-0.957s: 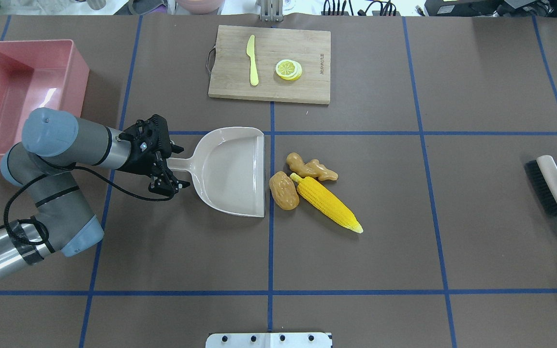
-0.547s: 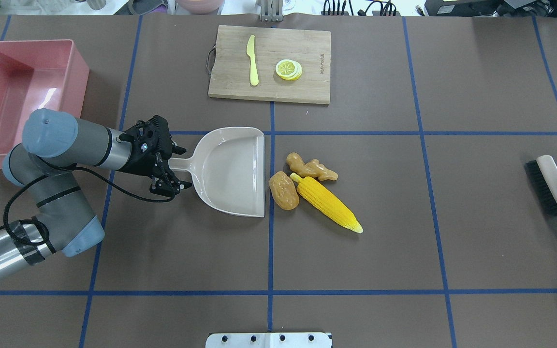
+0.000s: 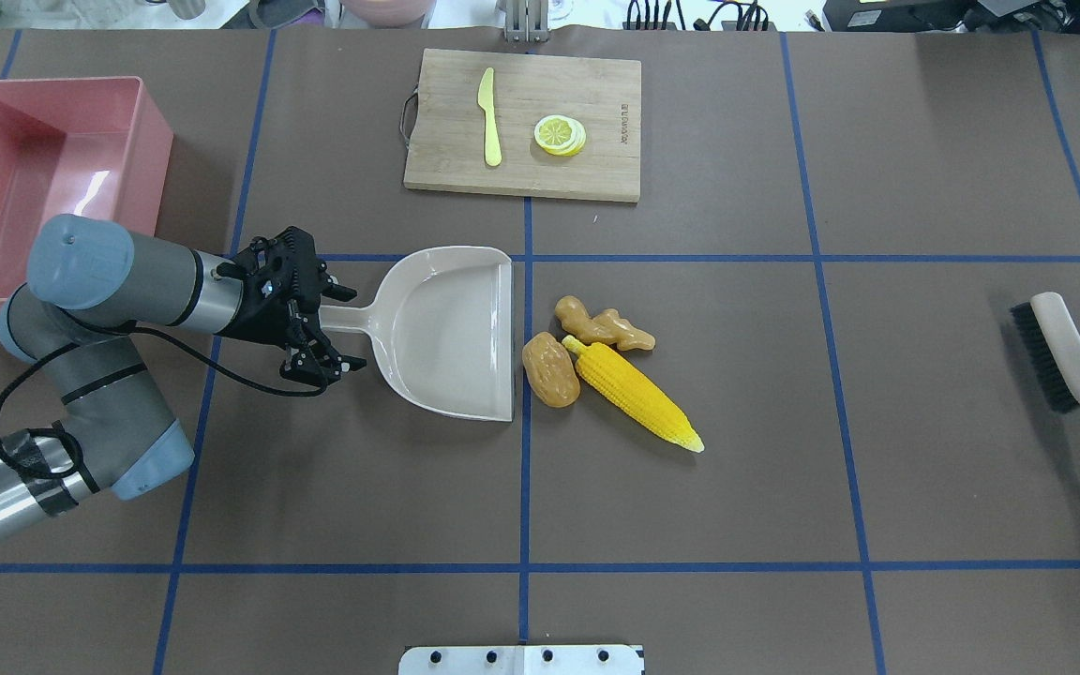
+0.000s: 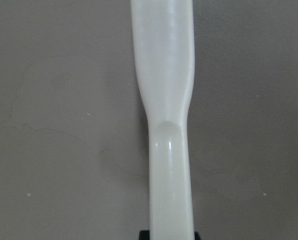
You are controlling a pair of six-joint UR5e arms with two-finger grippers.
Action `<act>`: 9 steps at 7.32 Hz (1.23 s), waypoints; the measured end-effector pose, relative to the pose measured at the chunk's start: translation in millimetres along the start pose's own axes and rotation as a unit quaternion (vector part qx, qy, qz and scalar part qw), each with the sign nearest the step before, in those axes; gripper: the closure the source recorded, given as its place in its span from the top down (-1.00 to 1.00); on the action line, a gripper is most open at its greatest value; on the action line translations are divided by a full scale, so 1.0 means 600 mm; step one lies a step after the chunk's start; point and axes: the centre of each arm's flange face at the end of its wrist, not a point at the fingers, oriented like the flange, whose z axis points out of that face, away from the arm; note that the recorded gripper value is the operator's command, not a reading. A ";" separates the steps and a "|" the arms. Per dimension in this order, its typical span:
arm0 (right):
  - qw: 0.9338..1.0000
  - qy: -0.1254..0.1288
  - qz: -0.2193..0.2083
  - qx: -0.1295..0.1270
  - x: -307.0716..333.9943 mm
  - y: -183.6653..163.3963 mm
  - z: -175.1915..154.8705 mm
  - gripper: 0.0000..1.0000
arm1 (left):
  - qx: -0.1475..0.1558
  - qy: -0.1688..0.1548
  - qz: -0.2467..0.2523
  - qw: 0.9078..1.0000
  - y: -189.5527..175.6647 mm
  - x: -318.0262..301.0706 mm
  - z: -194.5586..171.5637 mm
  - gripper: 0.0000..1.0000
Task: Sweep and dump trash into bin
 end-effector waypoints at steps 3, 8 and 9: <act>1.000 0.007 0.005 -0.018 -0.204 -0.079 -0.076 -1.00 | 0.006 0.003 0.003 1.000 0.002 0.002 -0.002 0.93; 0.998 -0.005 0.036 -0.049 -0.491 -0.127 -0.014 -1.00 | 0.019 0.005 0.002 1.000 0.022 0.000 0.008 0.93; 0.998 -0.001 0.040 -0.055 -0.557 -0.128 -0.004 -1.00 | 0.020 0.006 0.000 1.000 0.020 0.000 0.010 0.93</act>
